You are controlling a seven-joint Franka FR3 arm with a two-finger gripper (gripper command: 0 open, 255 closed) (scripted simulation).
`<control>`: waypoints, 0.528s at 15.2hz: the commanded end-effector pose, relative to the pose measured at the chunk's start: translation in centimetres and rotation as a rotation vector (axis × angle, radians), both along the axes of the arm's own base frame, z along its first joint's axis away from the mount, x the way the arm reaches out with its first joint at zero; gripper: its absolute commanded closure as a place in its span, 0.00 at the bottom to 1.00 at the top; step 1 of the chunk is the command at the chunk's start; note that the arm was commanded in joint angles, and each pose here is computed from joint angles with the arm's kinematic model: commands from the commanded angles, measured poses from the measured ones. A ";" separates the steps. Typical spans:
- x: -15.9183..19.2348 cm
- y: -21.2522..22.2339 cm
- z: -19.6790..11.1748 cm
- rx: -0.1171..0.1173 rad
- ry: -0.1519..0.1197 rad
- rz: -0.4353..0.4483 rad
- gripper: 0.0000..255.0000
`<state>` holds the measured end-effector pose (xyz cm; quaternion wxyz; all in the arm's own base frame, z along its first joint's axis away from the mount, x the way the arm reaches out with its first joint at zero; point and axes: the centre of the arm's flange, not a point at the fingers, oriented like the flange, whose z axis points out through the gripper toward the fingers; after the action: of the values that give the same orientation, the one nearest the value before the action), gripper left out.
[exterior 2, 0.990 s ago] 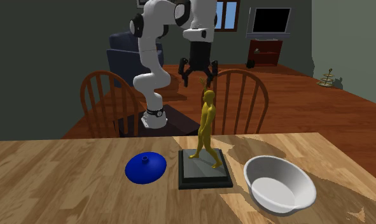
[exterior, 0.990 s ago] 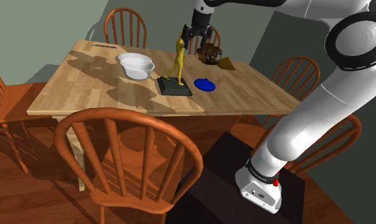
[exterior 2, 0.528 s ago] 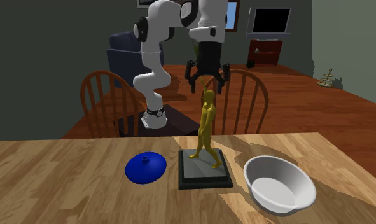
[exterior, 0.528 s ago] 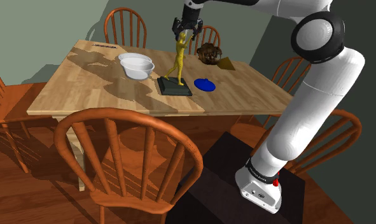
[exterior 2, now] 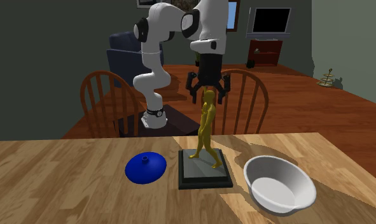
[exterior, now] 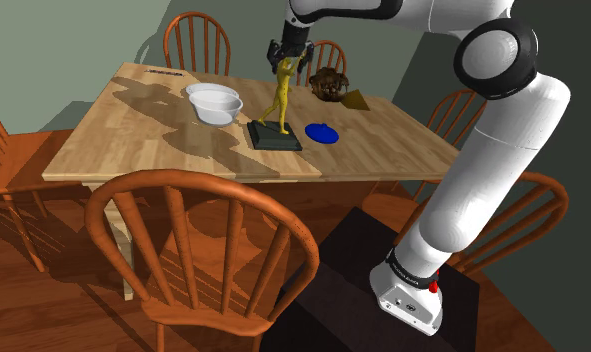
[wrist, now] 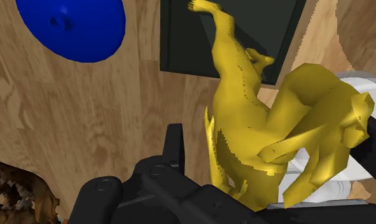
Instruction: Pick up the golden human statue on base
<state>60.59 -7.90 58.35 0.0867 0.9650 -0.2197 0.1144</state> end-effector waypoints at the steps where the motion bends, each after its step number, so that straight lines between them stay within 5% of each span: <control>1: -0.1 0.0 -0.3 0.000 -0.001 0.000 0.00; 2: -0.1 0.1 -0.4 0.000 -0.001 0.000 1.00; 8: -0.1 0.1 -0.4 0.000 -0.001 0.000 1.00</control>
<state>60.44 -7.78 58.02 0.0867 0.9648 -0.2199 0.1150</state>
